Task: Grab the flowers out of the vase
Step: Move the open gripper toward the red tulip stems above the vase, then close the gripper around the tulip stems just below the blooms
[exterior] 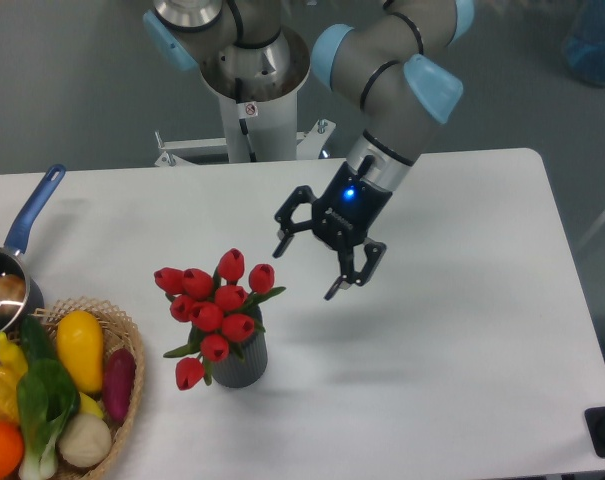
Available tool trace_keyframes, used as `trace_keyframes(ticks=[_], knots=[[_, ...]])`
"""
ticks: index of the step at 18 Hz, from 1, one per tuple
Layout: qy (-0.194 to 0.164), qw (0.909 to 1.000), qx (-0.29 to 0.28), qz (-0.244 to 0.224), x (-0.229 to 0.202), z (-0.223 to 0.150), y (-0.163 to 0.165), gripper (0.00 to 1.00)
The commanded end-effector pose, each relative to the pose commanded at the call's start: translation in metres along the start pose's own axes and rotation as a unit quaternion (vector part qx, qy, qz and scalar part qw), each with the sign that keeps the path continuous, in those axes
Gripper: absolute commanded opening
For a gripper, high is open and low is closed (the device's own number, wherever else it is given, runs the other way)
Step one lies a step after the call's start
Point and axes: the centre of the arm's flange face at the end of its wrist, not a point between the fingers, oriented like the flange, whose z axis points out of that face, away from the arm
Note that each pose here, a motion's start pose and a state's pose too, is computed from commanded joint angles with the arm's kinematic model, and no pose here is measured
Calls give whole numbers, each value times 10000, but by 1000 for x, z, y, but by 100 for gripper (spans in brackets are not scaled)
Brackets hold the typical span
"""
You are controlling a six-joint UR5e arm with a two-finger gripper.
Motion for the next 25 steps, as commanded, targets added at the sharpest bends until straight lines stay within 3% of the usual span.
trace_keyframes(ticks=[4, 16, 21, 25], knots=[[222, 9992, 344, -20, -5, 14, -2, 100], [633, 9968, 463, 174, -17, 65, -17, 100], [649, 9955, 647, 254, -17, 65, -21, 59], [657, 9955, 635, 249, -15, 66, -17, 12]])
